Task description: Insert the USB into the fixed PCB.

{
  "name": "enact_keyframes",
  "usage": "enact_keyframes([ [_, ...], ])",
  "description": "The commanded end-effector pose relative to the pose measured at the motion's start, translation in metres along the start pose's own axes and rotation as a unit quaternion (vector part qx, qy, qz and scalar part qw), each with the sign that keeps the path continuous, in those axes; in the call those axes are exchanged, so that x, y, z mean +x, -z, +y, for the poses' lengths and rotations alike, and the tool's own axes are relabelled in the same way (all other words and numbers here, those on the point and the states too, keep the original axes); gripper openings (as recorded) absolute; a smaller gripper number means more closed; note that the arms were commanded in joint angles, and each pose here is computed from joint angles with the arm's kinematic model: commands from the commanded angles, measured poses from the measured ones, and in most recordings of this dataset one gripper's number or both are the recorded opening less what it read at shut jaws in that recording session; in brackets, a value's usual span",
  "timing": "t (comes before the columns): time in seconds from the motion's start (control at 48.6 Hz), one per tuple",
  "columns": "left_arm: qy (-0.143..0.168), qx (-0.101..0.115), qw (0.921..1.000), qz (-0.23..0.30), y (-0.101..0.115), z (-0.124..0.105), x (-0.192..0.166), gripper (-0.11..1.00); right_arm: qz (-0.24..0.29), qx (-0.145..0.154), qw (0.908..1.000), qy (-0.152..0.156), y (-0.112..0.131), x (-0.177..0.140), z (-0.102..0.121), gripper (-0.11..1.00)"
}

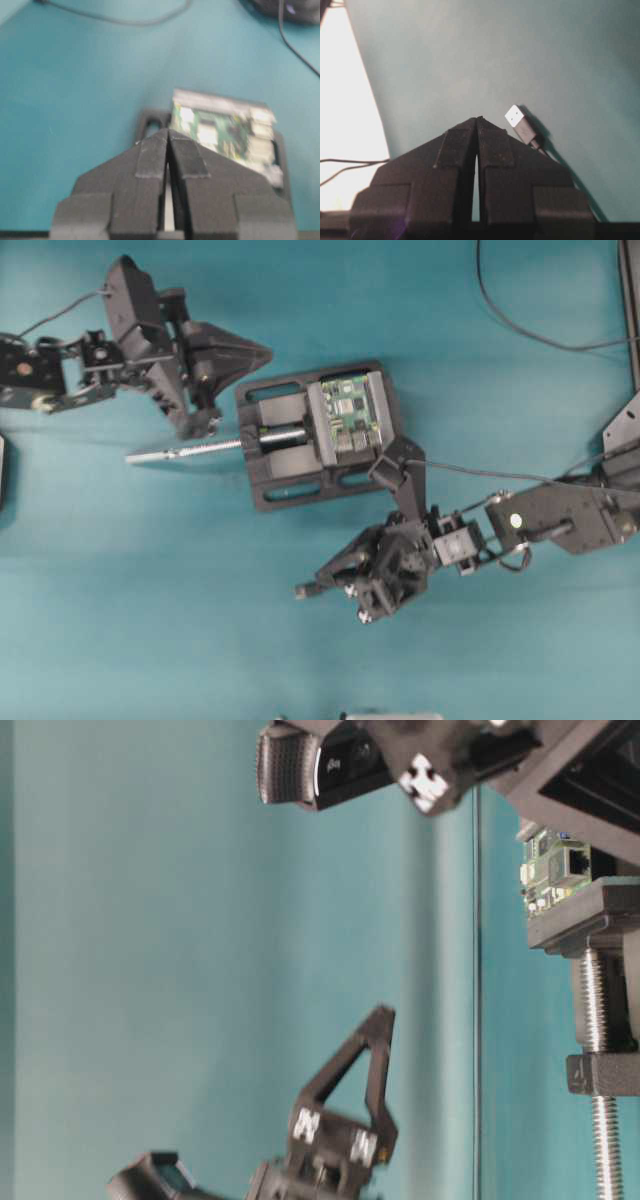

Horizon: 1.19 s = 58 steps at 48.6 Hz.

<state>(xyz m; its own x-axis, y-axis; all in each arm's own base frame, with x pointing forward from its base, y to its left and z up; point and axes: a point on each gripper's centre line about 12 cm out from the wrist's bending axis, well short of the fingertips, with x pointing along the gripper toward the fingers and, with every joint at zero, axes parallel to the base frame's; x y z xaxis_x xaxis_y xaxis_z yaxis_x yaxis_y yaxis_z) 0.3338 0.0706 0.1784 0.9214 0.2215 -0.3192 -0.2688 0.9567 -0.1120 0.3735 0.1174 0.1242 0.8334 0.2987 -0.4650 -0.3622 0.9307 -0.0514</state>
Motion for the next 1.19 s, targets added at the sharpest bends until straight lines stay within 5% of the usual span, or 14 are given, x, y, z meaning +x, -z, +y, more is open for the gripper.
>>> enact_keyframes([
  [0.0, 0.007, 0.0, 1.0, -0.005, -0.01, -0.004, -0.01, 0.02, -0.016, -0.025, 0.9996, -0.002, -0.014, -0.003, 0.0, 0.0],
  [0.082, 0.008, -0.003, 1.0, -0.004, -0.012, -0.005, -0.016, 0.08, -0.01, -0.091, 0.9957, -0.011, -0.013, -0.004, 0.003, 0.0],
  [0.165, 0.009, -0.005, 0.9999, -0.011, -0.015, -0.005, -0.019, 0.19, -0.011, -0.187, 0.9821, -0.023, -0.012, -0.004, 0.006, 0.0],
  [0.35, 0.009, -0.006, 0.9999, -0.012, -0.016, -0.005, -0.022, 0.5, -0.024, -0.342, 0.9393, -0.021, -0.019, -0.007, 0.005, 0.0],
  [0.452, 0.01, -0.005, 0.9999, -0.008, -0.014, -0.006, -0.022, 0.55, -0.025, -0.41, 0.9116, -0.01, -0.022, -0.009, -0.001, 0.0],
  [0.72, 0.01, -0.004, 0.9999, -0.007, -0.014, -0.006, -0.022, 0.55, -0.03, -0.485, 0.8738, 0.008, -0.037, -0.013, -0.01, 0.0],
  [0.802, 0.01, -0.005, 0.9999, -0.007, -0.013, -0.006, -0.022, 0.55, -0.035, -0.525, 0.85, 0.016, -0.045, -0.017, -0.011, 0.0],
  [0.925, 0.012, -0.004, 0.9999, -0.007, -0.014, -0.007, -0.022, 0.55, -0.033, -0.601, 0.7984, 0.023, -0.05, -0.021, -0.013, 0.0],
  [0.966, 0.013, -0.004, 0.9999, -0.008, -0.014, -0.008, -0.023, 0.55, -0.031, -0.613, 0.7891, 0.023, -0.049, -0.021, -0.013, 0.0],
  [1.172, 0.017, -0.001, 0.9999, -0.003, -0.013, -0.01, -0.022, 0.55, -0.023, -0.614, 0.789, 0.015, -0.041, -0.021, -0.012, 0.0],
])
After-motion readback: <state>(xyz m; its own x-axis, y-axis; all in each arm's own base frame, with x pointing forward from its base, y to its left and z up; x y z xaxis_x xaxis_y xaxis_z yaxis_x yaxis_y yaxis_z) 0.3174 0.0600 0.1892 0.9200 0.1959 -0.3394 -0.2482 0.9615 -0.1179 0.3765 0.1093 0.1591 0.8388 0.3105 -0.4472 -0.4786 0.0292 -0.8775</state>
